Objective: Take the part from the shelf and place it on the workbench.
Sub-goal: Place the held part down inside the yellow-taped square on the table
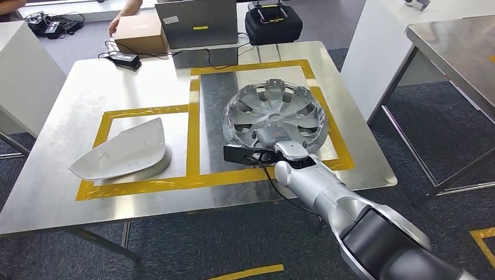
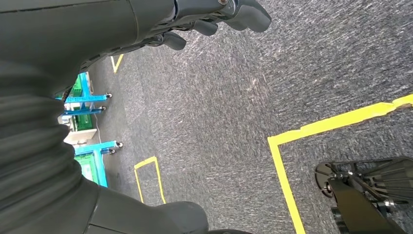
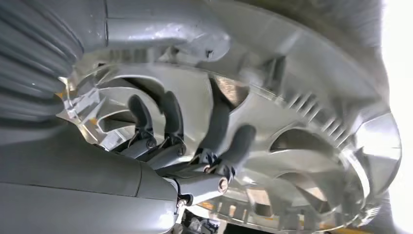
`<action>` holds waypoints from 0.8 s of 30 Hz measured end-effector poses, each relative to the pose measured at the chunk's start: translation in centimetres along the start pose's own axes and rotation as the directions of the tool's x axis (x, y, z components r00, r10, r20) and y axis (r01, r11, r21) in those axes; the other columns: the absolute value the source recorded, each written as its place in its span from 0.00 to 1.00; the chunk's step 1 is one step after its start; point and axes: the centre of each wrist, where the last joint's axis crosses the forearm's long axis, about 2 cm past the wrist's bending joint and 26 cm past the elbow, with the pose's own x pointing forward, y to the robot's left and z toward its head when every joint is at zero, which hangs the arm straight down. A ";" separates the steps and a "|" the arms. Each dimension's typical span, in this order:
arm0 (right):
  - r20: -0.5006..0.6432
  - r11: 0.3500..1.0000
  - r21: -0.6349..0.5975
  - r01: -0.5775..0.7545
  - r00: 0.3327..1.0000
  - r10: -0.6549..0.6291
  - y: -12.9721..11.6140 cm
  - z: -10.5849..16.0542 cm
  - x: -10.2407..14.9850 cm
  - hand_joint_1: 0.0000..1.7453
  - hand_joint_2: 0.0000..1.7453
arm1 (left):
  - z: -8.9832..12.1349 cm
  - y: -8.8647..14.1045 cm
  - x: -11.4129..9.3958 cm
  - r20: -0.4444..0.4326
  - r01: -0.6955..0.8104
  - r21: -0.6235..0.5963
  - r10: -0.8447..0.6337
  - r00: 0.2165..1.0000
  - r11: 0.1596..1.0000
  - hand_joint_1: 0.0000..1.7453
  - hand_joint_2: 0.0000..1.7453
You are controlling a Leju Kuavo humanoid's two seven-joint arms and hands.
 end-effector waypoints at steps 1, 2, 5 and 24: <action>0.007 1.000 0.000 0.001 1.000 -0.001 0.0 0.0 0.1 0.00 0.00 | 0.0 0.0 0.0 0.000 0.000 -0.002 0.000 1.000 1.000 0.00 0.25; 0.015 1.000 -0.001 0.001 1.000 -0.001 0.0 -0.1 0.2 0.00 0.00 | 0.0 0.0 0.0 0.001 -0.001 -0.006 0.001 1.000 1.000 0.00 0.00; 0.041 1.000 -0.015 0.002 0.999 -0.002 -0.1 -0.1 0.4 0.00 0.00 | 0.0 0.0 0.0 0.001 -0.004 -0.015 0.004 1.000 1.000 0.00 0.00; 0.459 0.698 -0.615 0.367 0.886 -0.062 -13.9 3.3 4.1 0.00 0.00 | 0.0 -0.8 -2.2 -0.024 -0.060 0.001 0.060 0.998 0.998 0.00 0.00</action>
